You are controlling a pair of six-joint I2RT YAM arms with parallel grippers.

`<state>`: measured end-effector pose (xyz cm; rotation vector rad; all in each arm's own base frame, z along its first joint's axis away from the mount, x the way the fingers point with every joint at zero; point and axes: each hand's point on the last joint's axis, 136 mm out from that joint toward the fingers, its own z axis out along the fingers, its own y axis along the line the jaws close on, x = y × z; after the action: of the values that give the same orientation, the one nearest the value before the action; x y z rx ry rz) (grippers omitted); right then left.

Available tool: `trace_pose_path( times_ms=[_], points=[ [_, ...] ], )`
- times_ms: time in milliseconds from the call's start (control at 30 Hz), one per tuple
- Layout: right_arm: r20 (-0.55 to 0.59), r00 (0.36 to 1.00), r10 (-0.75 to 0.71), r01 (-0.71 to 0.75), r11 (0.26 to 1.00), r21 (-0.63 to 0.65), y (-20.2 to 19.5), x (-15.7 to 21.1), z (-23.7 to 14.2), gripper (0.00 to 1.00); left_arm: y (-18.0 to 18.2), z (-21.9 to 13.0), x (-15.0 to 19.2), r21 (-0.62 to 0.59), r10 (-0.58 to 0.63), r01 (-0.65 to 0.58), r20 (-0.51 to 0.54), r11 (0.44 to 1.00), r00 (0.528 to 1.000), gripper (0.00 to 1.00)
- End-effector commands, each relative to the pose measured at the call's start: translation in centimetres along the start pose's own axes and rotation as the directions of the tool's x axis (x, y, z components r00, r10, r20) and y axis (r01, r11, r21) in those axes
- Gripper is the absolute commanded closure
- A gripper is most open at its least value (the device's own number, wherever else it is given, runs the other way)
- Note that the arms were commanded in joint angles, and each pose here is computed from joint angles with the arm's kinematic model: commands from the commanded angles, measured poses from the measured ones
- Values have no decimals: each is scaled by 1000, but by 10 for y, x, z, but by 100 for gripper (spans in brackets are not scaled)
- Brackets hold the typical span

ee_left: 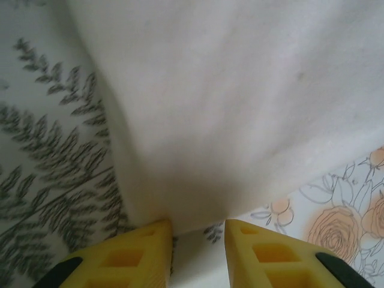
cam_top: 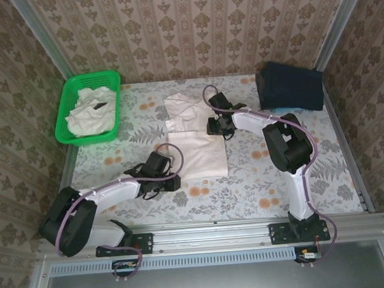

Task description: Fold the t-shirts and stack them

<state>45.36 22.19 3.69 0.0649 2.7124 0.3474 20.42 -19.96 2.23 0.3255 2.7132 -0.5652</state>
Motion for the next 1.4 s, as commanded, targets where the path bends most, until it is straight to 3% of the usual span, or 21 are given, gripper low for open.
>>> trace_pose_path(
  times_ms=[0, 100, 200, 300, 400, 567, 867, 1167, 1367],
  points=[
    [46, 999, -23, 24, 1000, -15, 6, -11, -43, 61, 11, -1, 8, -41, -25, 25, 5, 999, 1000, 70],
    [116, 992, -52, 55, 998, -26, 16, -2, -83, 55, 10, -4, 4, -44, -20, 20, 14, 999, 1000, 69],
    [146, 985, -88, 95, 995, -43, 25, 32, -106, 54, 5, -11, -5, -30, -25, 26, 46, 999, 999, 63],
    [115, 992, -59, 63, 998, -24, 10, 81, -104, 51, 0, -22, -14, -2, -51, 51, 98, 999, 994, 55],
    [59, 998, 1, 5, 995, -97, 5, 128, -97, 47, 0, -29, -19, 28, -93, 90, 152, 996, 984, 46],
    [10, 999, 41, -39, 982, -184, 7, 168, -91, 41, -10, -23, -23, 99, -104, 89, 162, 991, 981, 36],
    [-22, 1000, 20, -24, 983, -180, 11, 180, -76, 42, -20, 0, -19, 187, -129, 106, 114, 977, 985, 41],
    [-33, 999, 6, -11, 992, -126, 8, 177, -64, 46, -8, 11, -9, 136, -135, 123, 83, 983, 987, 39],
    [-22, 1000, 4, -5, 997, -82, 0, 175, -65, 59, 2, 7, -15, 76, -123, 116, 106, 990, 987, 38]
  ],
)
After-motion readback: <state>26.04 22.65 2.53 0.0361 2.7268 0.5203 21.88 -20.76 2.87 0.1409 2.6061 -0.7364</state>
